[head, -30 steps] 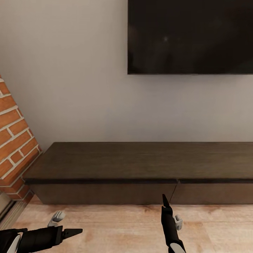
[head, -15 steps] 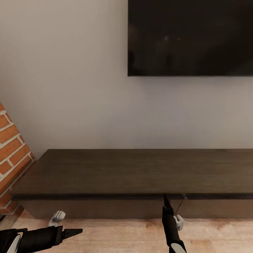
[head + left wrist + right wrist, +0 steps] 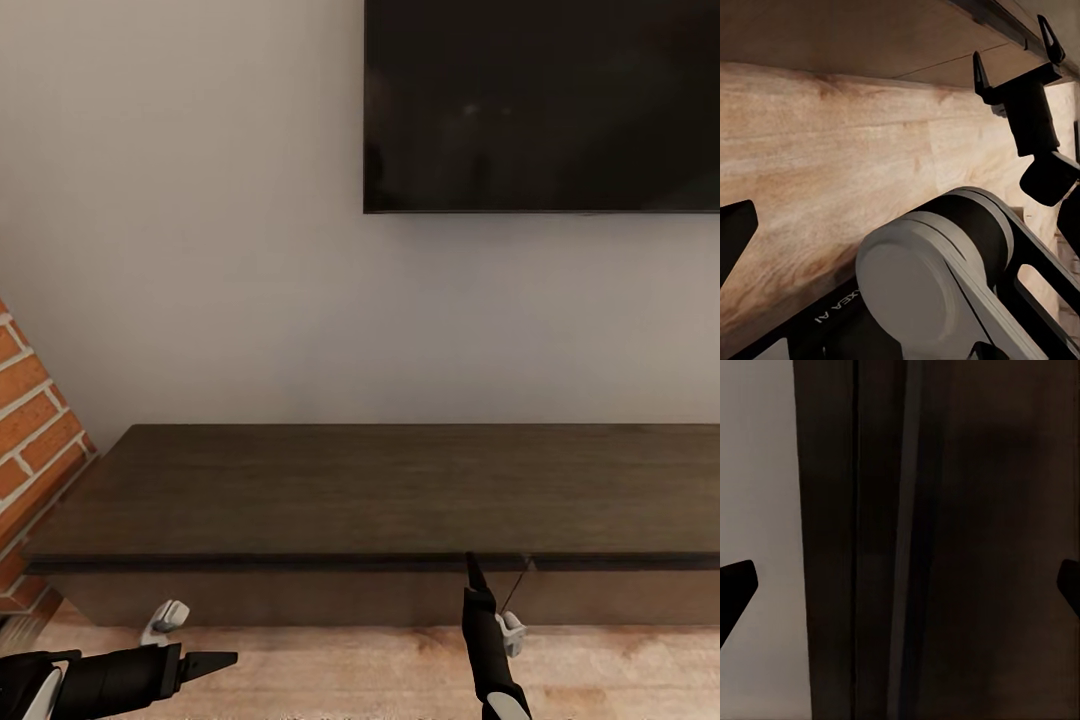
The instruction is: Place each of the two pumpkins and all three candles from the living room inside a cabinet in the living room (use any cabinet), then make sure every cabinet is closed, and position the cauldron so it is next to a table in the living room.
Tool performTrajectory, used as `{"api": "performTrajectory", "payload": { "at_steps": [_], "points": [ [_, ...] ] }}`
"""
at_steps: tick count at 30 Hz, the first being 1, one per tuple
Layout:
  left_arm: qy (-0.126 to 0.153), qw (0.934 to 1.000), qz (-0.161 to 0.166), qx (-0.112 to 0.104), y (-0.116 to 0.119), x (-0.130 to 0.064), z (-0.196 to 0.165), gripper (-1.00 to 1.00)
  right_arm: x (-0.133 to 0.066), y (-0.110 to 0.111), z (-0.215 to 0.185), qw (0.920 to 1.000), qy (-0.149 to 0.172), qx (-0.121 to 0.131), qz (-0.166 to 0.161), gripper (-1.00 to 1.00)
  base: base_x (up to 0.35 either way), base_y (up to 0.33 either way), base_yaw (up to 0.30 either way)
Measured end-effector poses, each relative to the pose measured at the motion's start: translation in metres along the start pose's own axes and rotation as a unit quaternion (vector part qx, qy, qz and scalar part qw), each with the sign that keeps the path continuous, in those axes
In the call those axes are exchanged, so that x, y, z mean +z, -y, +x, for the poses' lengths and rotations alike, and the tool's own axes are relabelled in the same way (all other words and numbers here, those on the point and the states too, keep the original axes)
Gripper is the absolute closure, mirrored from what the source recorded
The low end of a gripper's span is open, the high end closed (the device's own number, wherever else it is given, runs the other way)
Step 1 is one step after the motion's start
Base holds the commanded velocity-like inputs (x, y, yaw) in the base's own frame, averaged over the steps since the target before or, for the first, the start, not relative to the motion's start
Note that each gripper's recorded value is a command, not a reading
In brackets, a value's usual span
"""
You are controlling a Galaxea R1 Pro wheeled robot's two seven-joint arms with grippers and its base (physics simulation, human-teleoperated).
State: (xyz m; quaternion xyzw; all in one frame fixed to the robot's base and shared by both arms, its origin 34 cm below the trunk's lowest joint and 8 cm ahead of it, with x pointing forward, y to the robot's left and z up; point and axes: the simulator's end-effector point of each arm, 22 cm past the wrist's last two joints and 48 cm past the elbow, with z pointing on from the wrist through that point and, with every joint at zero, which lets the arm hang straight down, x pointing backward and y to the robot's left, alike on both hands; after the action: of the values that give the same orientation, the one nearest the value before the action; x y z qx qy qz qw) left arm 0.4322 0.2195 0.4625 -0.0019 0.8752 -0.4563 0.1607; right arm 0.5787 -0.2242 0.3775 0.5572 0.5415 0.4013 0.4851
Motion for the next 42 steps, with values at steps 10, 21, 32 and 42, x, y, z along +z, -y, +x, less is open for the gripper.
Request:
{"api": "performTrajectory", "payload": {
  "at_steps": [10,21,32,42],
  "points": [
    [0.002,1.0,0.001,-0.001,-0.006,0.004,0.004,-1.0,-0.001,0.009,0.001,1.0,0.0,0.0,-0.001,-1.0,0.0,0.0,0.0],
    [0.003,1.0,0.001,-0.001,-0.007,0.003,0.003,-1.0,-0.001,0.009,0.0,1.0,0.0,-0.001,-0.001,-1.0,0.073,0.013,0.0],
    [0.002,1.0,0.001,-0.001,-0.007,0.003,0.004,-1.0,-0.001,0.009,0.001,1.0,0.0,-0.001,-0.001,1.0,0.005,0.001,0.0],
    [0.002,1.0,0.001,-0.001,-0.007,0.003,0.004,-1.0,-0.001,0.013,0.001,1.0,0.0,0.001,0.005,1.0,0.0,0.0,0.0]
  ]
}}
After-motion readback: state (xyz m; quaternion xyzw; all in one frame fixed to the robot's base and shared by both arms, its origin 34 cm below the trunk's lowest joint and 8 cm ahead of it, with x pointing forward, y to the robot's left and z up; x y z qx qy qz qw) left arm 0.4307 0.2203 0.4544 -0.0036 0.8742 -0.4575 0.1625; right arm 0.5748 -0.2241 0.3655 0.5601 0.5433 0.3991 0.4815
